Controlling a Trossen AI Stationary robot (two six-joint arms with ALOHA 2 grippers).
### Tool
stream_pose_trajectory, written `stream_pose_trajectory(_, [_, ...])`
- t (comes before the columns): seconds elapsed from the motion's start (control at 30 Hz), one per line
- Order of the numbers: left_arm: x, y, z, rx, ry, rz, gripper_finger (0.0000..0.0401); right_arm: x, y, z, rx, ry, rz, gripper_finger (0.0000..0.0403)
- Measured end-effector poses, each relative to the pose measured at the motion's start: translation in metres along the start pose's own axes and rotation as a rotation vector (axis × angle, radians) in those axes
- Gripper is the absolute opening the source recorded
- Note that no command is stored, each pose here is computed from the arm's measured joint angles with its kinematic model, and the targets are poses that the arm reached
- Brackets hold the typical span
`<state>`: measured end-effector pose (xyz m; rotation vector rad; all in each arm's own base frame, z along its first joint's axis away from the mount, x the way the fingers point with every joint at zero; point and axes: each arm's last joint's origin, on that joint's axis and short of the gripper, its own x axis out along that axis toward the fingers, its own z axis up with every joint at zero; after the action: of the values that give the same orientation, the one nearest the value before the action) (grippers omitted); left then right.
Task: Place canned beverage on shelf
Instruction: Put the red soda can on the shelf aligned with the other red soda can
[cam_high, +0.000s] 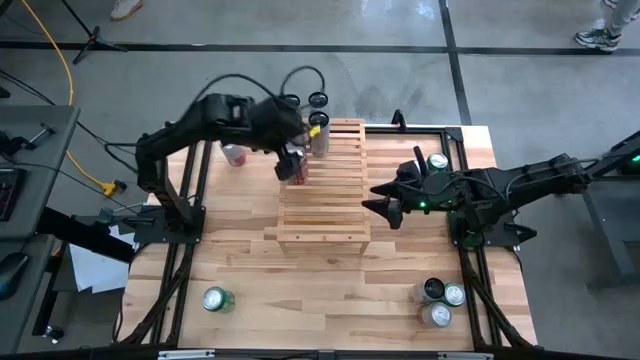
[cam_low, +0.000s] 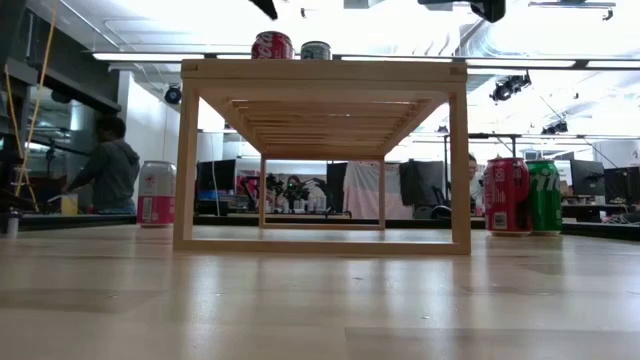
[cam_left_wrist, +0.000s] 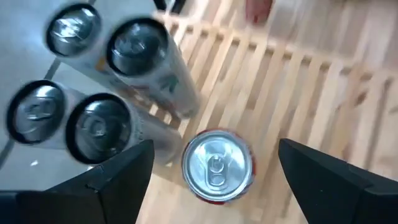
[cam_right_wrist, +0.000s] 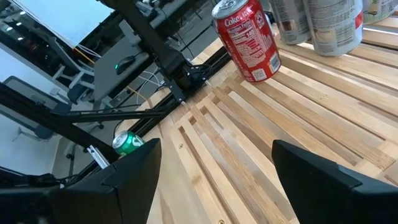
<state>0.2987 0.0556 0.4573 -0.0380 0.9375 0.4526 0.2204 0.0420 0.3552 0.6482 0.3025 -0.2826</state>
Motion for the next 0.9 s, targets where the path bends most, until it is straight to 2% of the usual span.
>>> stream_pose_trajectory(0.23, [-0.062, -0.001, -0.004, -0.117, -0.312, -0.115, 0.0332, 0.001, -0.002, 0.005, 0.022, -0.032, -0.001, 0.0291])
stream_pose_trajectory(0.4, [-0.085, -0.008, -0.028, -0.185, -0.491, -0.175, 0.0332, 0.004, -0.015, 0.013, 0.046, -0.038, -0.077, 0.0291])
stream_pose_trajectory(0.47, [-0.084, -0.012, -0.043, -0.234, -0.534, -0.205, 0.0332, 0.0, -0.026, 0.019, 0.099, 0.0, -0.201, 0.0291])
stream_pose_trajectory(0.53, [-0.077, -0.017, -0.062, -0.29, -0.557, -0.238, 0.0333, -0.007, -0.039, 0.025, 0.126, 0.05, -0.385, 0.0291])
stream_pose_trajectory(0.63, [-0.063, -0.024, -0.087, -0.403, -0.614, -0.3, 0.0332, -0.017, -0.064, 0.025, 0.1, 0.159, -0.703, 0.0291])
stream_pose_trajectory(0.7, [-0.056, -0.026, -0.101, -0.48, -0.655, -0.35, 0.0332, -0.022, -0.079, 0.024, 0.1, 0.183, -0.854, 0.0291])
stream_pose_trajectory(0.77, [-0.051, -0.027, -0.111, -0.543, -0.7, -0.395, 0.0332, -0.022, -0.096, 0.018, 0.123, 0.22, -0.968, 0.0291])
stream_pose_trajectory(0.9, [-0.046, -0.028, -0.122, -0.615, -0.749, -0.458, 0.0333, -0.013, -0.129, 0.002, 0.235, 0.226, -1.078, 0.0291])
